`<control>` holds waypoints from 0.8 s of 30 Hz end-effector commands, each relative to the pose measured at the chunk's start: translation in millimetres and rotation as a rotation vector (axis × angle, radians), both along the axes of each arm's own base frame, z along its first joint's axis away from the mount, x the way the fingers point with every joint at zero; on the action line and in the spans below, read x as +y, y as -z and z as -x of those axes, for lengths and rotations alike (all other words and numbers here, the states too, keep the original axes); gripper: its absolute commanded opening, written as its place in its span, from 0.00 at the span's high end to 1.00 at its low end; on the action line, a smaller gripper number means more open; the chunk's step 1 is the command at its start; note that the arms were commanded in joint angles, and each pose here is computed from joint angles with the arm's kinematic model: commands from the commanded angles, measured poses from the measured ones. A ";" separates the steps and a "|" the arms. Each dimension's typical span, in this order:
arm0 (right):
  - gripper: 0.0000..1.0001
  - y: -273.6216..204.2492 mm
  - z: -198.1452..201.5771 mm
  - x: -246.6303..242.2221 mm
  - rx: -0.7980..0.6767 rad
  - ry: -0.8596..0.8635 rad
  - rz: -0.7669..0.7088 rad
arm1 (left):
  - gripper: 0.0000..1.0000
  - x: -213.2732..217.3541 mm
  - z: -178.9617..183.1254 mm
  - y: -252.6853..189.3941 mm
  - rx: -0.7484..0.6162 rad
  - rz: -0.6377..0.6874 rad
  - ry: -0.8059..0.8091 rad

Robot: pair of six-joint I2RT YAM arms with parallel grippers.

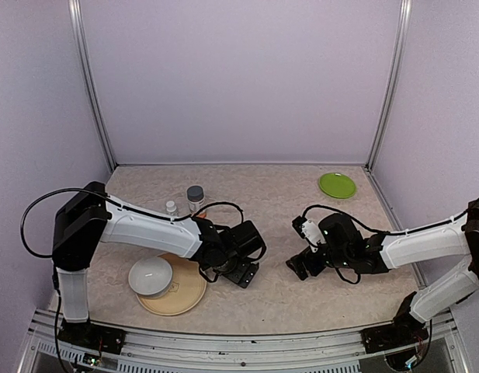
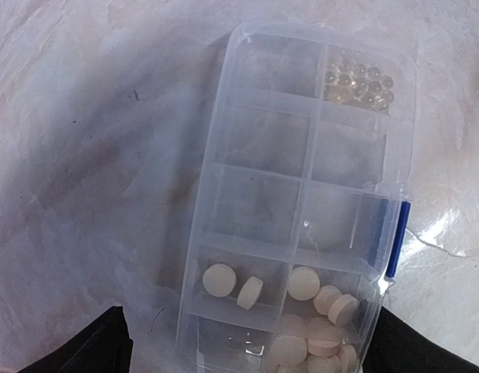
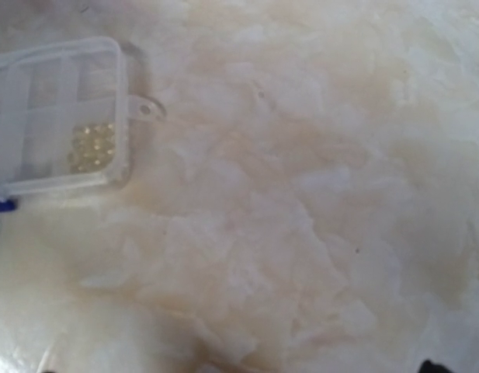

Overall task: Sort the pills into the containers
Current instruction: Adjust the pill container at the center of the board.

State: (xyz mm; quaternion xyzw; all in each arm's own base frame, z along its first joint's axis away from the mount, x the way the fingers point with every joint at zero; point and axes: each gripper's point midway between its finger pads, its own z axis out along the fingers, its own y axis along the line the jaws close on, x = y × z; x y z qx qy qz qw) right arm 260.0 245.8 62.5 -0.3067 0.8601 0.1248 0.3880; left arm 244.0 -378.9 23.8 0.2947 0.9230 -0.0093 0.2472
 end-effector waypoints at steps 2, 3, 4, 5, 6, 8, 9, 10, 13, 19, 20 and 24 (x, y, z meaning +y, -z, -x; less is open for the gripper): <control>0.00 -4.1 -3.2 -2.2 -0.012 0.020 -0.023 | 0.01 19.1 -11.1 -25.9 -0.052 0.002 -0.038; 0.00 -4.5 -3.5 -2.5 -0.013 0.021 -0.024 | 0.01 21.4 -13.0 -30.9 -0.057 0.013 -0.046; 0.00 -4.1 -3.1 -2.6 -0.013 0.020 -0.023 | 0.01 23.3 -14.4 -33.7 -0.058 0.022 -0.050; 0.00 -4.1 -2.8 -2.7 -0.013 0.019 -0.023 | 0.01 25.4 -15.2 -36.8 -0.055 0.032 -0.053; 0.00 -4.0 -2.6 -3.0 -0.013 0.020 -0.023 | 0.01 26.7 -16.3 -40.0 -0.052 0.046 -0.055; 0.00 -3.5 -2.7 -3.7 -0.014 0.024 -0.024 | 0.01 27.9 -15.3 -46.5 -0.034 0.089 -0.048; 0.00 -3.4 -2.6 -3.3 -0.014 0.022 -0.025 | 0.01 28.4 -15.5 -49.8 -0.025 0.115 -0.050; 0.00 -3.0 -2.7 -3.1 -0.014 0.022 -0.025 | 0.01 30.2 -15.6 -51.5 -0.014 0.136 -0.053; 0.00 -2.4 -3.0 -1.7 -0.011 0.019 -0.029 | 0.01 36.7 -17.8 -51.5 0.004 0.157 -0.065; 0.00 -3.0 -4.1 0.4 -0.015 0.008 -0.023 | 0.02 35.4 -11.4 -41.9 0.035 0.131 -0.039; 0.00 -3.6 -4.4 0.7 -0.016 0.007 -0.022 | 0.02 34.2 -9.7 -40.5 0.039 0.128 -0.032; 0.00 -4.0 -4.9 0.6 -0.018 0.009 -0.023 | 0.02 35.0 -4.8 -30.3 0.055 0.081 -0.016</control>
